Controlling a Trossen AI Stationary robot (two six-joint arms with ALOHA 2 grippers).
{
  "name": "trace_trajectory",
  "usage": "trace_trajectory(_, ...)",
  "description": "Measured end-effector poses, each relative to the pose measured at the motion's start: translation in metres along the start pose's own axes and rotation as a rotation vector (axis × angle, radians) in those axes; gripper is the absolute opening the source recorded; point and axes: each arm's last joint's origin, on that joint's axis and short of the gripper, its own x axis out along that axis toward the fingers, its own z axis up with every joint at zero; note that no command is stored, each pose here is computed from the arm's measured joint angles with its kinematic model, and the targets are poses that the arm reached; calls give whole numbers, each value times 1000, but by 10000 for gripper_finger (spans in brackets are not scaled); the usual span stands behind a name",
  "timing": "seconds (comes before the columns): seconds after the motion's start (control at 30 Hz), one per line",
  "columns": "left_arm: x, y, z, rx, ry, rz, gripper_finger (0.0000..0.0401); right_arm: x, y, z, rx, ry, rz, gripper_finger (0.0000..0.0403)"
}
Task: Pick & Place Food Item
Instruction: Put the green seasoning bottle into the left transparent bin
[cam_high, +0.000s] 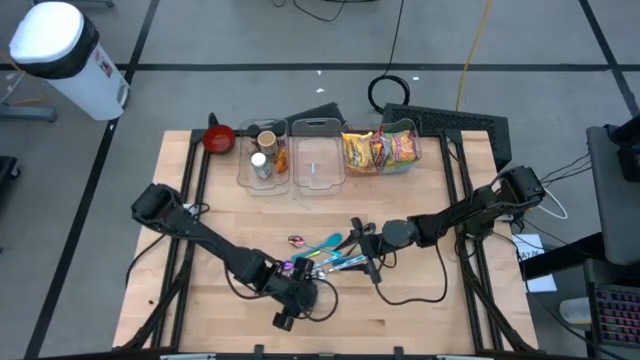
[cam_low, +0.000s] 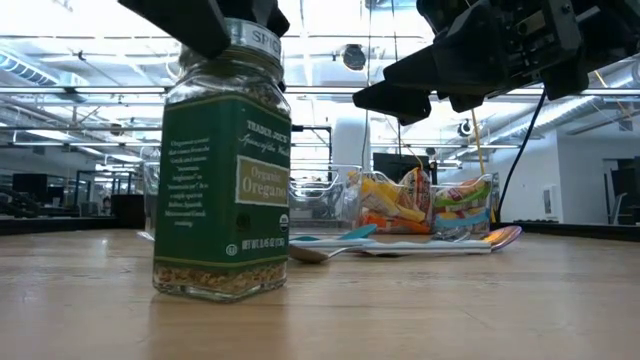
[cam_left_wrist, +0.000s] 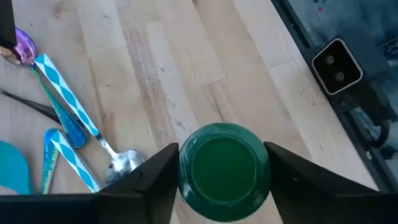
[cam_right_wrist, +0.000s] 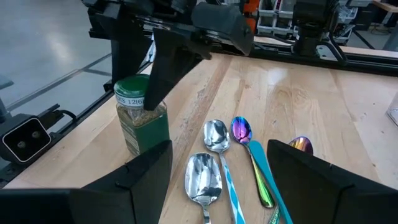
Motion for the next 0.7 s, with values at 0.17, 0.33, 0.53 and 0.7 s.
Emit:
trace_trajectory(0.17,-5,6,1,-75,-4,19,209,0,0,0,0,0,0,254)
trace_trajectory(0.33,-47,17,14,-222,-32,25,209,0,0,0,0,-2,-3,254)
trace_trajectory(0.53,-123,34,22,-284,-114,75,209,0,0,1,1,-7,-4,254)
trace_trajectory(0.7,-187,53,11,-296,-203,246,209,0,0,0,1,-4,-3,254)
